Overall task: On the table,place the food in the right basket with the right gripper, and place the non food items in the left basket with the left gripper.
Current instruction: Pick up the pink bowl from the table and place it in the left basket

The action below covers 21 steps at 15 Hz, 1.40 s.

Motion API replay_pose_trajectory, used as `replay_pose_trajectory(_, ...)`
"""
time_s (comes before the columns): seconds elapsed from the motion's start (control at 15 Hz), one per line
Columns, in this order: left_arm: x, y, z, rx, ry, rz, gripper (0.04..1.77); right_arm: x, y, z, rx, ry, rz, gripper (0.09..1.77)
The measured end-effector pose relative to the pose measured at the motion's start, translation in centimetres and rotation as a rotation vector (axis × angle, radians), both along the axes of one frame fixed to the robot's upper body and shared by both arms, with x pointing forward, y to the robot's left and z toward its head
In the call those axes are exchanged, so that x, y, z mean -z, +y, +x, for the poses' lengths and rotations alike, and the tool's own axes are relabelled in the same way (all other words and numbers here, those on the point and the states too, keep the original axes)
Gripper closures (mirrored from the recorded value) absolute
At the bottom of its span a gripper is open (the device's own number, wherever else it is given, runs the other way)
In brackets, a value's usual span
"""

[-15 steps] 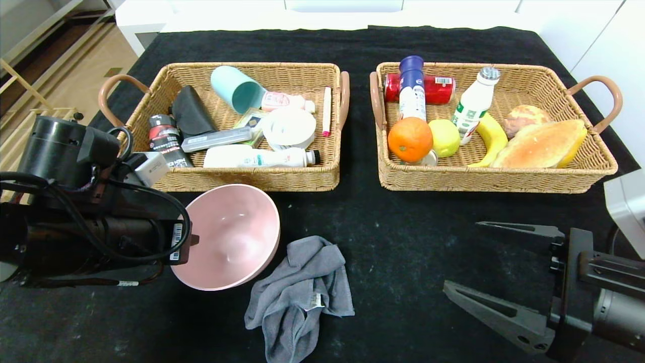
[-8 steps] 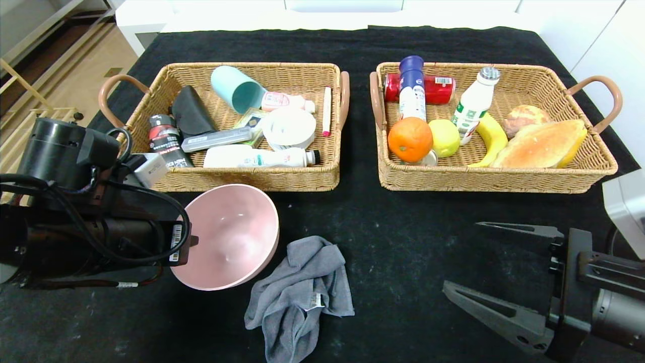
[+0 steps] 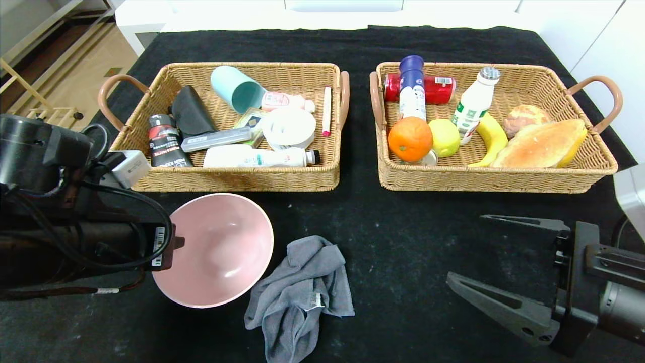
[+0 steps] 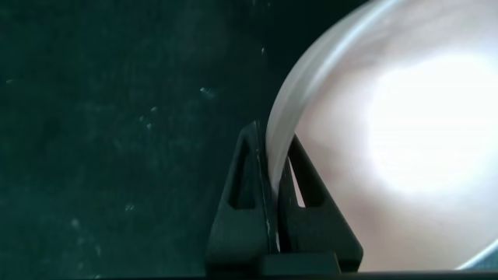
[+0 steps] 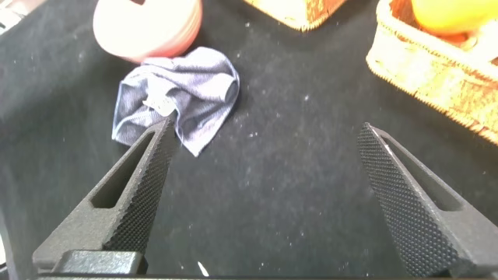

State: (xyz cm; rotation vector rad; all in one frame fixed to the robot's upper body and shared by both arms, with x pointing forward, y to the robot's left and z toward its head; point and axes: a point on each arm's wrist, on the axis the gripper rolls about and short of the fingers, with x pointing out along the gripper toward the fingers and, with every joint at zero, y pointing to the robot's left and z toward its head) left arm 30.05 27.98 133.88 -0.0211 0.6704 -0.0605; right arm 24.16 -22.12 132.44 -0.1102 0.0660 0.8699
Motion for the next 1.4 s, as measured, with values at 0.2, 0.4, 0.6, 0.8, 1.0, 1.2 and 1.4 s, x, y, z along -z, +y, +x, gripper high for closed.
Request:
replay_pose_trajectory(0.2, -0.9, 0.3, -1.8, 0.008, -0.050, -0.012, 1.65, -0.5, -0.1, 0.2, 0.015, 0.000, 0.020, 0.15)
replay_pose_trajectory(0.4, -2.2, 0.7, -3.4, 0.012, -0.118, -0.031, 1.65, -0.7, -0.2, 0.4, 0.028, 0.010, 0.031, 0.15)
replay_pose_trajectory(0.6, -3.7, 1.0, -4.0, 0.003, -0.196, -0.056, 1.65, -0.8, -0.1, 0.5, 0.025, 0.024, 0.045, 0.15)
replay_pose_trajectory(0.8, -5.8, 1.1, -3.1, -0.027, -0.325, -0.095, 1.65, -0.8, -0.3, 0.9, 0.042, 0.028, 0.043, 0.15)
replay_pose_trajectory(1.0, -8.0, 0.9, -1.6, -0.073, -0.416, -0.135, 1.65, -0.8, -0.4, 1.2, 0.056, 0.027, 0.043, 0.15)
replay_pose_trajectory(1.2, -9.8, 0.7, 0.2, -0.088, -0.470, -0.148, 1.65, -0.9, -0.5, 1.3, 0.063, 0.026, 0.044, 0.15)
replay_pose_trajectory(1.4, -10.6, 0.4, 2.2, -0.094, -0.485, -0.152, 1.65, -1.1, -0.6, 1.4, 0.071, 0.020, 0.048, 0.15)
